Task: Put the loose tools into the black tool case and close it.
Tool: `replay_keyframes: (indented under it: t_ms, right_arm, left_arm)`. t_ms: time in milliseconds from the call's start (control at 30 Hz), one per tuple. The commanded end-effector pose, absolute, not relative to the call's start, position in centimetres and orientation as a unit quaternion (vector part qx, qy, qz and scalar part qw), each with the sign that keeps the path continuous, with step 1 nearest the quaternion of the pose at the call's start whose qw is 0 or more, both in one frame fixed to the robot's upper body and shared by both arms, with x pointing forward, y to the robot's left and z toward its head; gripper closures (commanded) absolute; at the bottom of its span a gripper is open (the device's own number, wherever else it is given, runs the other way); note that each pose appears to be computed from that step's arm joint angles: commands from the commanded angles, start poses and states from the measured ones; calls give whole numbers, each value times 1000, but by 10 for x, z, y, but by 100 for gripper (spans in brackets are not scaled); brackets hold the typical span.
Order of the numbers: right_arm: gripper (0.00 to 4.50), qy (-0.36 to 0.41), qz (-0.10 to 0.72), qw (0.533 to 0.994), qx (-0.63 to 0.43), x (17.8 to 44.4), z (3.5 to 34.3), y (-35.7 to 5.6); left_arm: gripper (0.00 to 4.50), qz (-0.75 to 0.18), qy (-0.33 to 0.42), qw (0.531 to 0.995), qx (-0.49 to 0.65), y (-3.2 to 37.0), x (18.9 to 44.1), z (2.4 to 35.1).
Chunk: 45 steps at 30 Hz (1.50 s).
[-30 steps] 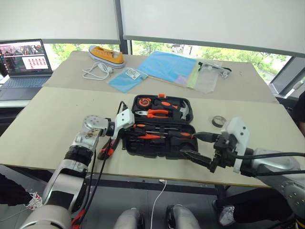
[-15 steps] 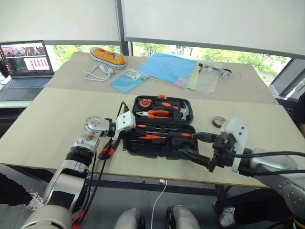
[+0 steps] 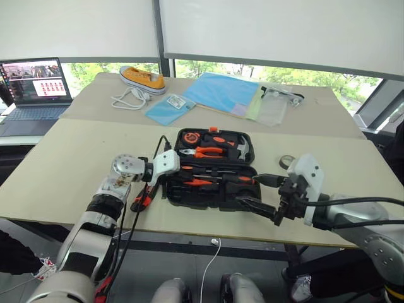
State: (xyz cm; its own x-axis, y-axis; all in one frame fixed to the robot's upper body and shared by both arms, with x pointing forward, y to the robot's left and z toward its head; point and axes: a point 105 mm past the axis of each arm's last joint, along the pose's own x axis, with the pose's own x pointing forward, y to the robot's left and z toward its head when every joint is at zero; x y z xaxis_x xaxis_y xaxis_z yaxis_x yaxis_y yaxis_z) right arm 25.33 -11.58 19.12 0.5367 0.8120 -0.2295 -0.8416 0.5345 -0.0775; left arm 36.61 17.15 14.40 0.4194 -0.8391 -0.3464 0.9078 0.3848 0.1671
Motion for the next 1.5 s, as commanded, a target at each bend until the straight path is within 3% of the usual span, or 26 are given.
replay_keyframes:
  t_ms: [33, 167, 333, 433, 567, 767, 1033, 1167, 1300, 1400, 1500]
  right_arm:
    - [0, 54, 503, 857, -99, 256, 204, -109]
    - [0, 57, 543, 831, -105, 257, 201, -100]
    - [0, 55, 578, 806, -118, 261, 199, -93]
    - [0, 53, 588, 797, -122, 264, 199, -90]
    - [0, 53, 594, 792, -129, 265, 196, -88]
    - [0, 55, 590, 794, -135, 260, 192, -89]
    - [0, 49, 575, 804, -144, 251, 188, -89]
    - [0, 46, 566, 811, -144, 249, 191, -91]
    - [0, 47, 561, 814, -141, 247, 192, -94]
    - [0, 56, 563, 814, -131, 244, 191, -96]
    - [0, 63, 569, 809, -129, 238, 191, -98]
  left_arm:
    - [163, -483, 62, 866, 116, 196, 339, 195]
    - [14, -389, 106, 908, 116, 237, 293, 182]
    - [4, -288, 177, 934, 118, 273, 243, 149]
    - [4, -269, 194, 937, 110, 275, 230, 145]
    - [4, -272, 192, 938, 99, 258, 240, 149]
    - [4, -295, 247, 918, 92, 226, 256, 141]
    - [4, -257, 336, 897, 128, 211, 297, 99]
    - [114, -270, 336, 893, 126, 203, 304, 94]
    - [259, -235, 350, 896, 137, 217, 307, 86]
    - [273, -189, 334, 913, 135, 238, 320, 92]
    - [273, -249, 206, 939, 120, 232, 341, 149]
